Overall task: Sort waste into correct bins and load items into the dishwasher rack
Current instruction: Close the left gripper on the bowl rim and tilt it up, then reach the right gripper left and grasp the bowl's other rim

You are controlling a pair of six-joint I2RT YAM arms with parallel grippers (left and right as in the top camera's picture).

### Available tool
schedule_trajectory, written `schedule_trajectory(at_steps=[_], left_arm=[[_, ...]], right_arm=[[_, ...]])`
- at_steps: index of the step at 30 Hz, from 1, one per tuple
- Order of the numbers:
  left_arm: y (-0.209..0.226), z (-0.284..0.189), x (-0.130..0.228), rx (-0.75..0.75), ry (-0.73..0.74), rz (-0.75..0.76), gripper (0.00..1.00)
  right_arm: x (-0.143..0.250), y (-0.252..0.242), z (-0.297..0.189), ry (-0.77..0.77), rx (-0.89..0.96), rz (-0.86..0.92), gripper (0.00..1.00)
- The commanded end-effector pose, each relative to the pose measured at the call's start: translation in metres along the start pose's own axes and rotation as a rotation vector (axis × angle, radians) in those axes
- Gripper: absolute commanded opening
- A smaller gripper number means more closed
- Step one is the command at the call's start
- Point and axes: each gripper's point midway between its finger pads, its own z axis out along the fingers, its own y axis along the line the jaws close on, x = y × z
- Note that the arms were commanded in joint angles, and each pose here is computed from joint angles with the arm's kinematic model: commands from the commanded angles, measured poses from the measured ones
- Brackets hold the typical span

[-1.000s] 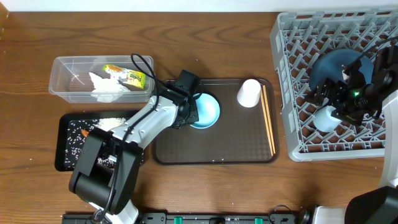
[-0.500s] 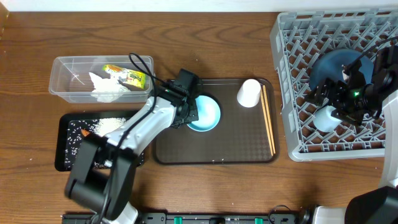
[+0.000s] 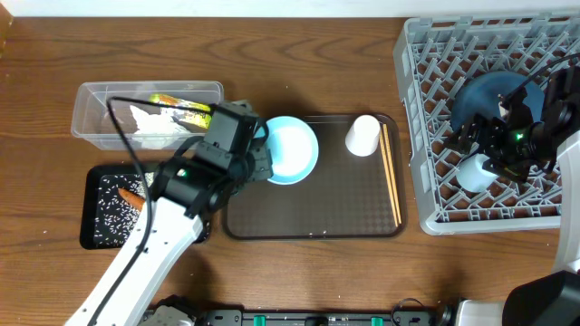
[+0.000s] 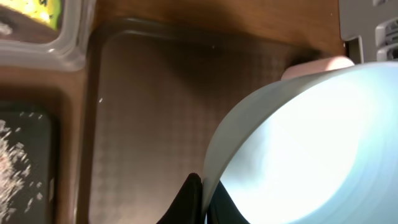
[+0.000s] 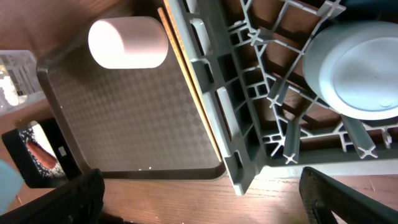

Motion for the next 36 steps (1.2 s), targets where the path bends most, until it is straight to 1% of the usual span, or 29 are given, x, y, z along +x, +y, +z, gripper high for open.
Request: schedule_trajectory(at_steps=[1, 4, 7, 10, 15, 18, 19, 20, 22, 23, 25, 26, 27, 29, 32, 33, 36], left_arm=[[0.003, -0.005, 0.001, -0.014, 0.009, 0.006, 0.06], [0.007, -0.002, 0.008, -0.032, 0.039, 0.006, 0.06], [0.007, -0.002, 0.011, -0.029, 0.054, 0.006, 0.07], [0.001, -0.002, 0.015, 0.005, 0.075, 0.005, 0.06], [0.002, -0.001, 0.018, 0.003, 0.089, 0.006, 0.06], [-0.001, 0.002, 0.023, 0.008, 0.103, 0.014, 0.06], [-0.002, 0.004, 0.025, 0.008, 0.108, 0.019, 0.06], [-0.004, 0.006, 0.027, 0.009, 0.114, 0.025, 0.06], [-0.007, 0.01, 0.03, 0.01, 0.125, 0.028, 0.06], [-0.01, 0.013, 0.031, 0.01, 0.131, 0.026, 0.06], [-0.016, 0.021, 0.033, 0.017, 0.138, 0.041, 0.06], [-0.018, 0.025, 0.034, 0.017, 0.144, 0.048, 0.06], [-0.02, 0.029, 0.036, 0.016, 0.152, 0.054, 0.06], [-0.022, 0.036, 0.041, 0.007, 0.174, 0.063, 0.06], [-0.022, 0.048, 0.05, -0.014, 0.213, 0.075, 0.06], [-0.021, 0.051, 0.052, -0.02, 0.225, 0.079, 0.06], [-0.023, 0.059, 0.06, -0.018, 0.264, 0.08, 0.06]], right_arm=[[-0.004, 0.002, -0.004, -0.02, -0.013, 0.007, 0.99], [-0.011, 0.018, -0.006, -0.043, -0.101, -0.034, 0.99], [-0.005, 0.018, -0.005, -0.021, -0.102, -0.034, 0.99], [-0.008, 0.018, -0.005, -0.032, -0.103, -0.04, 0.99], [-0.01, 0.013, -0.005, -0.042, -0.075, -0.042, 0.99], [-0.008, 0.019, -0.005, -0.033, -0.11, -0.041, 0.99], [-0.006, 0.023, -0.005, -0.023, -0.13, -0.039, 0.96], [-0.002, 0.026, -0.004, -0.009, -0.135, -0.043, 0.89], [0.004, 0.031, 0.001, 0.015, -0.111, -0.071, 0.8], [0.008, 0.035, 0.005, 0.029, -0.091, -0.096, 0.77], [0.016, 0.045, 0.014, 0.054, -0.049, -0.162, 0.74], [0.02, 0.052, 0.018, 0.065, -0.038, -0.198, 0.7], [0.023, 0.059, 0.021, 0.074, -0.035, -0.226, 0.65], [0.034, 0.078, 0.029, 0.098, -0.044, -0.293, 0.52], [0.048, 0.103, 0.039, 0.118, -0.053, -0.372, 0.45], [0.052, 0.109, 0.043, 0.118, -0.045, -0.392, 0.4], [0.059, 0.124, 0.054, 0.09, 0.022, -0.431, 0.38]])
